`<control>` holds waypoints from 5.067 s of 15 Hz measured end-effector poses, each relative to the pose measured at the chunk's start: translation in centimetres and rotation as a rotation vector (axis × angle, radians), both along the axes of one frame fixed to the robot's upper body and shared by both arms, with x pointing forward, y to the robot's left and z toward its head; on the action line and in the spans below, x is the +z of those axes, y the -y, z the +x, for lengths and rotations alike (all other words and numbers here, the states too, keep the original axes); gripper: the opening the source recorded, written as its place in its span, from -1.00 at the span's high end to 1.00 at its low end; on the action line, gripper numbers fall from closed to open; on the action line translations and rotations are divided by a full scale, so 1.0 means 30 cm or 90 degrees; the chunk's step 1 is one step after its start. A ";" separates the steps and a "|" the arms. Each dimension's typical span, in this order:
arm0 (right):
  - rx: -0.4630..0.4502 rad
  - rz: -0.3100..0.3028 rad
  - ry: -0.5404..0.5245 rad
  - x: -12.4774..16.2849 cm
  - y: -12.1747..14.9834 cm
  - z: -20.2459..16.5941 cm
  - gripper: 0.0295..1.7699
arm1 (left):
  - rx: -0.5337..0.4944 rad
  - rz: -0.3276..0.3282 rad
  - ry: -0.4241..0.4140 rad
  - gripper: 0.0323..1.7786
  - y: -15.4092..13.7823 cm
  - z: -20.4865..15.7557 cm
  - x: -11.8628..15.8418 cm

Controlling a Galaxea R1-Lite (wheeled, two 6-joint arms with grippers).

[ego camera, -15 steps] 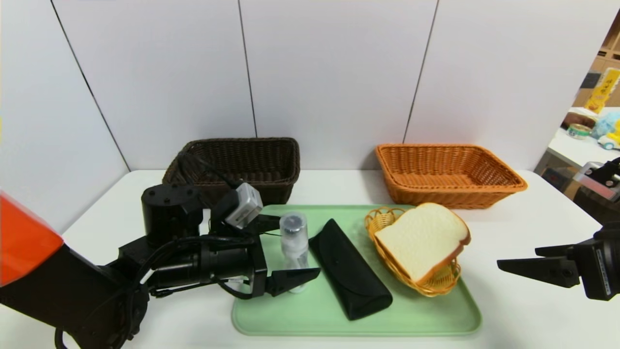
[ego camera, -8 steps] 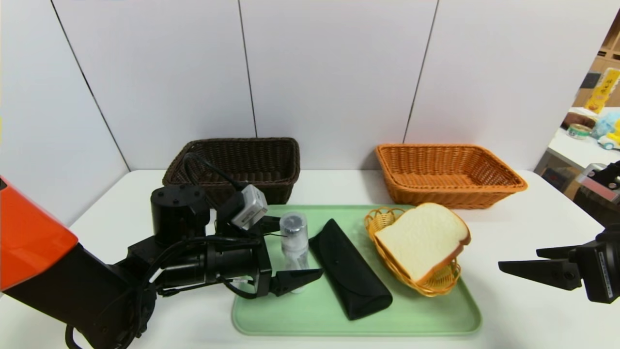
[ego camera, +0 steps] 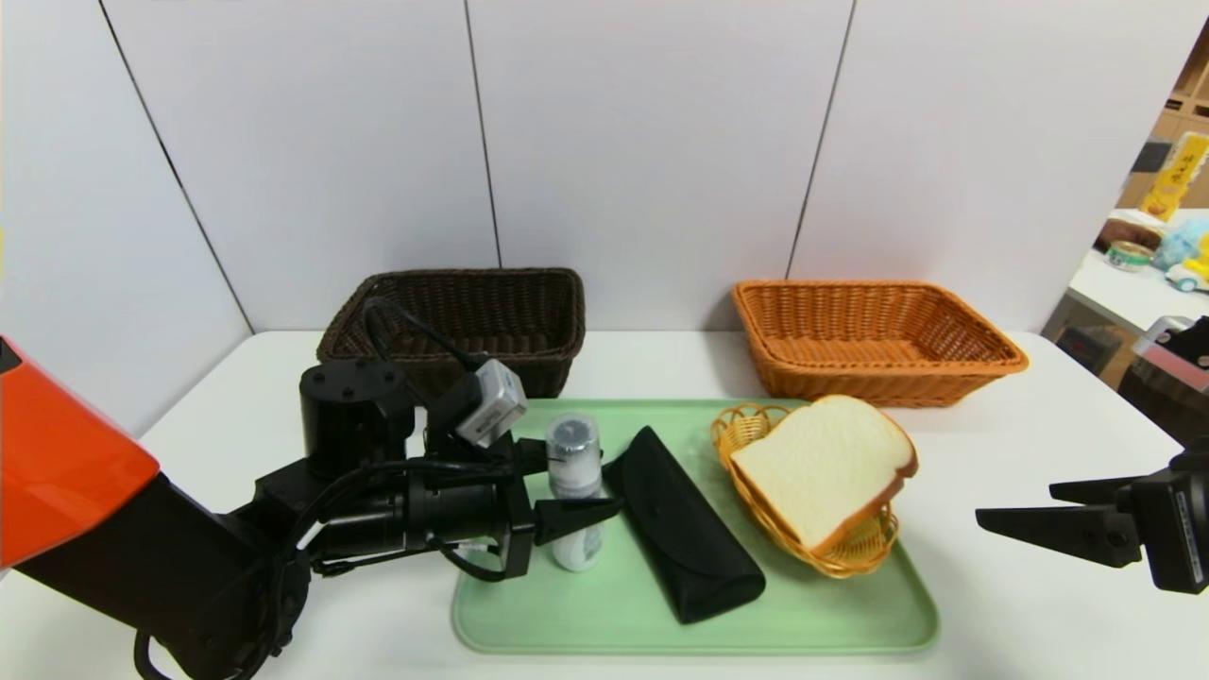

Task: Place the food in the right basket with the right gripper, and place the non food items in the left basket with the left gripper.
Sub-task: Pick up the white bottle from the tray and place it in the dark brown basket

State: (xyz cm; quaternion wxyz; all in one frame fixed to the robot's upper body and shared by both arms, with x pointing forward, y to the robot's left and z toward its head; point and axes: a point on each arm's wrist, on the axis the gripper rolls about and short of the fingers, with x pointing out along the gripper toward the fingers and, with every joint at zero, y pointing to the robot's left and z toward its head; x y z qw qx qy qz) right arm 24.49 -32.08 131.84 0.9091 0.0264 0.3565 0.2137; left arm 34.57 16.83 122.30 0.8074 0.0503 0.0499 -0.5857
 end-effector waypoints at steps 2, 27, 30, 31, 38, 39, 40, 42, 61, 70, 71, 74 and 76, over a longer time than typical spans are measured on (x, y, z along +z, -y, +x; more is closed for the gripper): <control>0.000 0.000 0.000 0.000 0.000 -0.001 -0.93 | -0.002 0.002 0.000 0.29 0.004 0.001 -0.005; 0.011 0.008 0.002 -0.006 -0.001 -0.010 -0.93 | 0.249 -0.043 0.053 0.29 -0.255 0.249 0.456; 0.011 0.009 0.006 -0.001 -0.001 -0.008 -0.93 | 0.299 -0.042 0.058 0.29 -0.330 0.354 0.462; 0.011 0.009 0.007 0.000 -0.001 -0.008 -0.93 | 0.312 -0.039 0.059 0.29 -0.353 0.387 0.452; 0.009 0.010 0.003 -0.004 0.000 -0.008 -0.93 | 0.356 -0.013 0.007 0.29 -0.418 0.555 0.342; 0.008 0.009 0.003 -0.005 0.001 -0.009 -0.93 | 0.360 -0.011 0.003 0.29 -0.421 0.573 0.329; 0.007 0.009 0.002 -0.005 0.001 -0.009 -0.93 | 0.362 -0.010 0.001 0.29 -0.424 0.588 0.317; 0.007 0.009 0.003 -0.005 0.001 -0.009 -0.93 | 0.363 -0.007 -0.009 0.29 -0.425 0.618 0.281; 0.005 0.007 0.003 -0.005 0.002 -0.007 -0.93 | 0.369 0.004 -0.042 0.29 -0.440 0.703 0.158; 0.006 0.007 0.003 -0.006 0.002 -0.008 -0.93 | 0.367 0.002 -0.030 0.29 -0.441 0.694 0.167; 0.006 0.008 0.003 -0.005 0.002 -0.008 -0.93 | 0.367 0.003 -0.030 0.29 -0.441 0.689 0.166; 0.006 0.007 0.003 -0.005 0.002 -0.008 -0.93 | 0.366 0.003 -0.030 0.29 -0.441 0.683 0.169; 0.006 0.008 0.004 -0.004 0.002 -0.008 -0.93 | 0.366 0.003 -0.029 0.29 -0.441 0.682 0.172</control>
